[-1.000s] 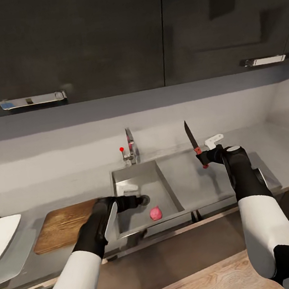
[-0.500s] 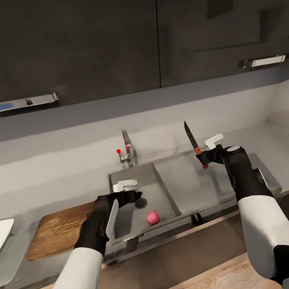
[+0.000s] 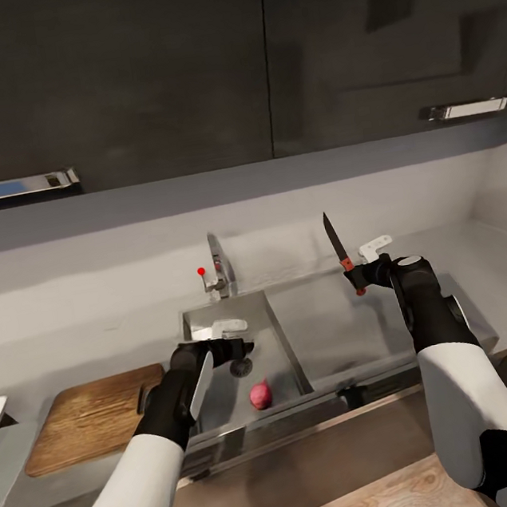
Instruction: In the kitchen, take the Vidalia onion out of the sink, dice it on the chopping board with the paring knife, put the diced onion into the bowl on the countertop, then place both the paring knife and the chopping board into the sink.
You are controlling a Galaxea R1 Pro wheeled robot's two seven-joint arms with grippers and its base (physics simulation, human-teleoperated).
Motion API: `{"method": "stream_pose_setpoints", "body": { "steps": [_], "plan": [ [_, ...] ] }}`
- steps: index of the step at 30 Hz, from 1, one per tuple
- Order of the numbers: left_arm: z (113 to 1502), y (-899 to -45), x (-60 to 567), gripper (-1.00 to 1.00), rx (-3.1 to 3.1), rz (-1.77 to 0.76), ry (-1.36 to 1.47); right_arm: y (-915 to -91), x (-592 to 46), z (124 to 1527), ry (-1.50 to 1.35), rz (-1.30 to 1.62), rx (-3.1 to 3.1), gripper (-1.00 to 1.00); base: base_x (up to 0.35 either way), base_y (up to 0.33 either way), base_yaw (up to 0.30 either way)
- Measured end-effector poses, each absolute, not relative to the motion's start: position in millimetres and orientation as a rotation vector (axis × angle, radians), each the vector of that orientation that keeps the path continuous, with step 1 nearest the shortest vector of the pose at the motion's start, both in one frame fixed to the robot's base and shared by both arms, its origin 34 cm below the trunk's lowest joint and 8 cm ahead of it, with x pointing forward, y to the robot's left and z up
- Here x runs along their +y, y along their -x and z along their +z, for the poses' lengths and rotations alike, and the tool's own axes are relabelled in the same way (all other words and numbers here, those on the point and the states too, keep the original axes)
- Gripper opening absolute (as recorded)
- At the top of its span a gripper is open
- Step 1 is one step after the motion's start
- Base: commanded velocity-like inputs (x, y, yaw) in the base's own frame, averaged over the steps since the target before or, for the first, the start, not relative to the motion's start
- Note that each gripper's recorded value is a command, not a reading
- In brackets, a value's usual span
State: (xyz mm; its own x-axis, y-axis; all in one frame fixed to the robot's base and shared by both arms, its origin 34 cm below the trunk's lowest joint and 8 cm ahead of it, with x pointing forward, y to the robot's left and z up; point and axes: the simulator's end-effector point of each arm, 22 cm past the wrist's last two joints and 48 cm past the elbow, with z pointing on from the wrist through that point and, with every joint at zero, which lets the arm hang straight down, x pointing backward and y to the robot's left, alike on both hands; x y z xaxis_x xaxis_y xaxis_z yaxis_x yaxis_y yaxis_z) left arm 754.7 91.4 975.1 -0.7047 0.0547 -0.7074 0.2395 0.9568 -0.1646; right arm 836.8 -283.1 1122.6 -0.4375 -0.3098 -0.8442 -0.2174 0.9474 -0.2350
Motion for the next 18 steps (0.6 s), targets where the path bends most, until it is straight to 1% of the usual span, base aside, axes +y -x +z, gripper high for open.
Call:
{"method": "stream_pose_setpoints", "body": {
  "steps": [9, 13, 18],
  "plan": [
    [954.7, -739.6, 82.4, 1.00, 2.421, -0.330, -0.227, -837.3, -279.2, 1120.1, 0.377, -0.102, 2.043, -1.00, 0.000, 0.000, 0.150],
    [950.0, -737.2, 82.0, 1.00, 2.433, -0.332, -0.230, -837.4, -277.5, 1119.4, 0.378, -0.099, 2.044, -1.00, 0.000, 0.000, 0.055],
    [952.0, -738.1, 81.9, 1.00, 2.428, -0.329, -0.232, -837.4, -275.0, 1119.0, 0.377, -0.091, 2.044, -1.00, 0.000, 0.000, 0.005]
  ]
}}
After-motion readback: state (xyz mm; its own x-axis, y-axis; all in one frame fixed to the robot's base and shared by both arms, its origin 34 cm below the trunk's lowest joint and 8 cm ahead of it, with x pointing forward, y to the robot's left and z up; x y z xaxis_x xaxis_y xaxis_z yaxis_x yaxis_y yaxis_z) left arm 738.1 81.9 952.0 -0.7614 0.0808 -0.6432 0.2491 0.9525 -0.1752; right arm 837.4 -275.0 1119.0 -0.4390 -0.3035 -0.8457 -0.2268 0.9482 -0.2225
